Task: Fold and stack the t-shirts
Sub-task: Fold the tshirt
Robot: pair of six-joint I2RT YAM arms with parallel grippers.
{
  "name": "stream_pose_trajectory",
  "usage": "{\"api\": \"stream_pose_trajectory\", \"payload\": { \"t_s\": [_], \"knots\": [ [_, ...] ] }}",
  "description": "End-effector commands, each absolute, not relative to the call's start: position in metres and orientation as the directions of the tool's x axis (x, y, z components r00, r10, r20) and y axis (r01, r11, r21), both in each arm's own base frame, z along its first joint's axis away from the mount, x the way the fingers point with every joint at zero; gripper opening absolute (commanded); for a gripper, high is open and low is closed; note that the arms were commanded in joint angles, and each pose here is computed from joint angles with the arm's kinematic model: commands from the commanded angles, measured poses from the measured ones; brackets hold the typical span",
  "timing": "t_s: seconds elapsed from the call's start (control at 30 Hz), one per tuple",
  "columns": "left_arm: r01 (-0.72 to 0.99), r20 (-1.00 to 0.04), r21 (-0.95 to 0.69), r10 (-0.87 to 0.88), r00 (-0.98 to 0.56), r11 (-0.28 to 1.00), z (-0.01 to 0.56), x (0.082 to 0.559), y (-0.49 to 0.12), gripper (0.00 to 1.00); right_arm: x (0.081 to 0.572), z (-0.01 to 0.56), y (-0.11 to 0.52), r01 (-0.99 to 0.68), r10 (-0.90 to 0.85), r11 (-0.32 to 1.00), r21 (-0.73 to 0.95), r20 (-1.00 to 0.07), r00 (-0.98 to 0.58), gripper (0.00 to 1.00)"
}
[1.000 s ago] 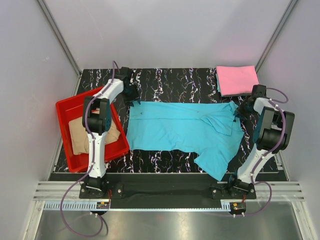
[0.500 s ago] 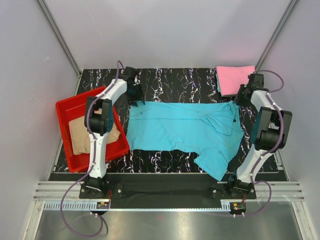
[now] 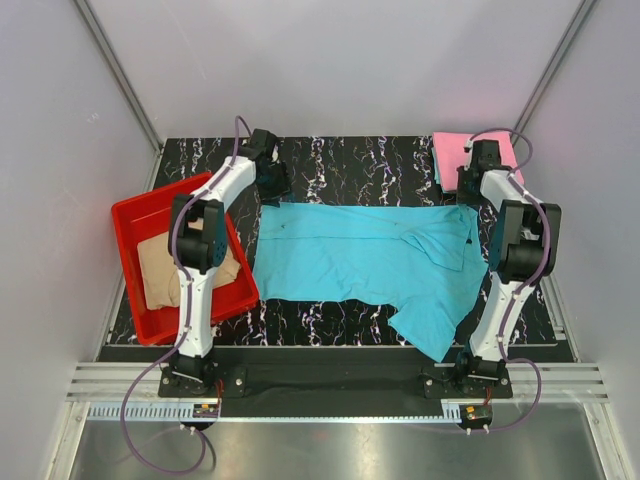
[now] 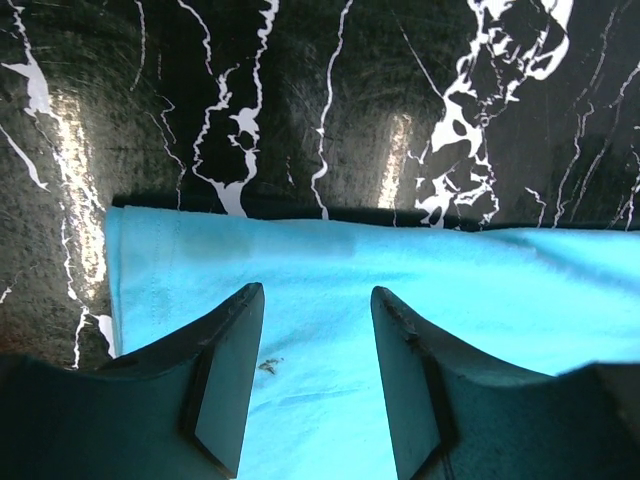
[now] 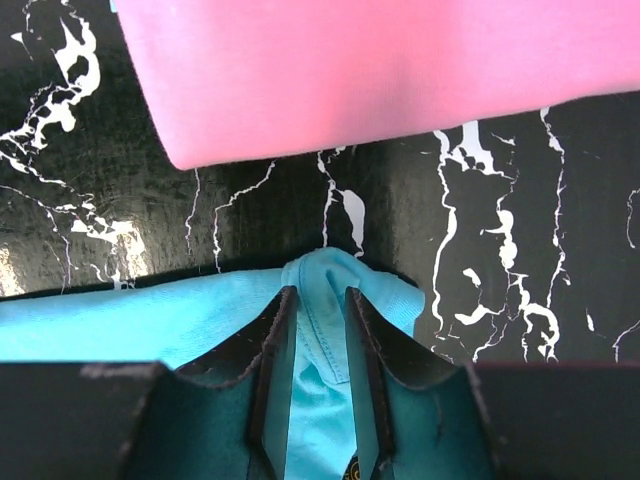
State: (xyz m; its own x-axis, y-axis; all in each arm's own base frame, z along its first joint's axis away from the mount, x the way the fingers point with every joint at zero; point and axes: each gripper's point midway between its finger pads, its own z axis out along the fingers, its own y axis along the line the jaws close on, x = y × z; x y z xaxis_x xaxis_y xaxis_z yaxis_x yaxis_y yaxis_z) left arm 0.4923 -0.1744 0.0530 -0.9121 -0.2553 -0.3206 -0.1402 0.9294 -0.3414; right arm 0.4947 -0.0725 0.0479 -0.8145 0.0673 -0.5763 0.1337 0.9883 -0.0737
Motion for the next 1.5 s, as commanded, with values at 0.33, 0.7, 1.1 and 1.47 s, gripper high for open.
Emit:
{"api": "stream_pose_trajectory", "payload": {
  "t_s": [0.33,0.7,1.1,1.47],
  "knots": [
    [-0.189,-0.301,-0.272,-0.27,-0.915,0.944,0.02,0.495,-0.164,0.52,0.507,0.056,-0.074,0.081,-0.083,0.964,-0.254,-0.574,-0.815,0.33],
    [-0.219,-0.278,-0.213,-0.274,-0.921,0.952,0.005,0.49,-0.152,0.53,0.509,0.058,-0.094,0.184,-0.049,0.924,-0.334,-0.583,-0.811,0.01],
    [-0.273,-0.242,-0.167,-0.308,-0.92,0.947,-0.008,0.481,-0.136,0.52,0.496,0.08,-0.12,0.421,0.466,0.877,0.232,-0.624,-0.627,0.0],
    [-0.285,-0.237,-0.156,-0.316,-0.919,0.946,-0.014,0.482,-0.13,0.52,0.492,0.082,-0.131,0.395,0.676,0.728,0.56,-0.493,-0.548,0.01]
  ]
}}
